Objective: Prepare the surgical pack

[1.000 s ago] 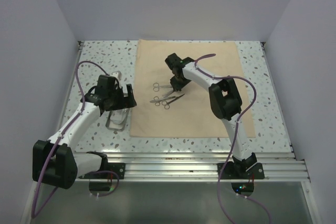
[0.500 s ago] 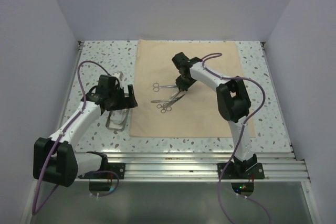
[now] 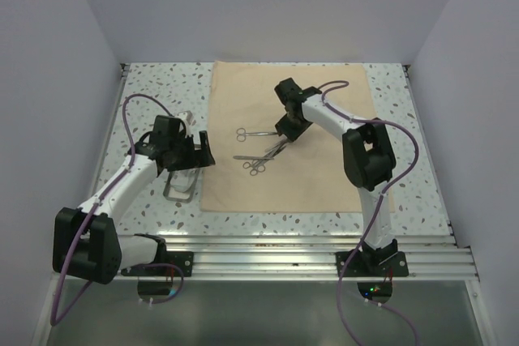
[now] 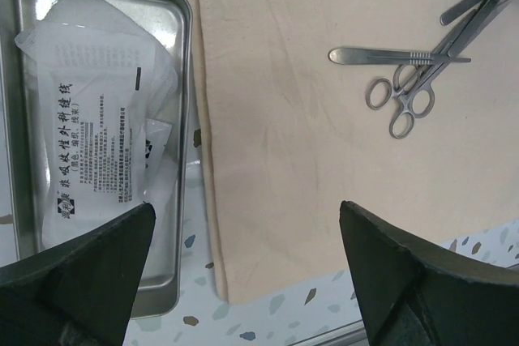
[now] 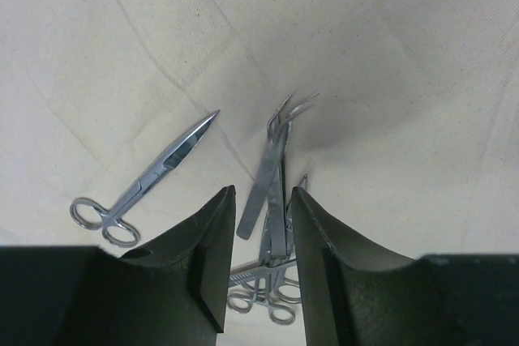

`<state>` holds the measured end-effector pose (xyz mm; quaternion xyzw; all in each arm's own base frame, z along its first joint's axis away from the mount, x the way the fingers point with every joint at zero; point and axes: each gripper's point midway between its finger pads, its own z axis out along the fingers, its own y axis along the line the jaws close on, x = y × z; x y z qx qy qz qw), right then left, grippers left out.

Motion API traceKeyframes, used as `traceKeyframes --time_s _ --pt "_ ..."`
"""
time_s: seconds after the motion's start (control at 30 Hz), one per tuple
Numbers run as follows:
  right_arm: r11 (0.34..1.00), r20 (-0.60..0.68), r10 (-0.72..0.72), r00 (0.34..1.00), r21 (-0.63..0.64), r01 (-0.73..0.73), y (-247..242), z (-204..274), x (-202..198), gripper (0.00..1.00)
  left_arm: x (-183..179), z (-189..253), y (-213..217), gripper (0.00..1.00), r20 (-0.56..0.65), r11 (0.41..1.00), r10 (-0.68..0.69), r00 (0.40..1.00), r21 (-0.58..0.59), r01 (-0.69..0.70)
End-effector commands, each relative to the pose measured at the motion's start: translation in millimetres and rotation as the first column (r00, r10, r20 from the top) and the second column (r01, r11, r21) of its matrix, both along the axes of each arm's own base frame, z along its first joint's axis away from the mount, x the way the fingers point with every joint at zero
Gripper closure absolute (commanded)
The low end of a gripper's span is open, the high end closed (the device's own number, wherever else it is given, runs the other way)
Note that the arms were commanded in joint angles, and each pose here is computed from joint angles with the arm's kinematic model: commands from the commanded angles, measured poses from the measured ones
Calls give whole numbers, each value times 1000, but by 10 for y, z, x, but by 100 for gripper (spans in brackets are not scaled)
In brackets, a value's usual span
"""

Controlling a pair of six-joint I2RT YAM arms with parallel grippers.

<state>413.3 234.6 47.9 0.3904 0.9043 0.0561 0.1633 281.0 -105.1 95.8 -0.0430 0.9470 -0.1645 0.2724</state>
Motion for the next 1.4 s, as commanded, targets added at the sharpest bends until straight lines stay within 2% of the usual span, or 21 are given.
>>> traceKeyframes --time_s 0.0,0.27,0.47,0.73,1.07,1.23,1.37 --pt "1000 4 22 1000 0 -22 -1 51 18 61 96 56 -35 1 39 1000 -7 999 -26 8" --pt "999 -5 34 999 -11 -34 -14 -14 -7 68 55 -9 -51 1 20 999 -10 1000 -38 11" --pt "996 24 42 999 -82 -40 -143 -14 130 74 36 -35 -83 1 13 998 -16 1000 -55 16" --pt "990 27 49 998 -135 -45 -308 -113 221 75 21 -49 -87 1 9 998 -15 1000 -59 16" --pt "990 45 45 998 -135 -38 -325 -158 359 76 29 -77 -92 1 2 998 -21 1000 -57 21" --pt "989 46 30 998 -143 -23 -374 -161 401 82 40 -83 -99 1 1 998 -24 1000 -59 24" --pt "987 56 40 998 -161 -31 -407 -123 438 82 38 -105 -99 1 -7 998 -28 1000 -56 28"
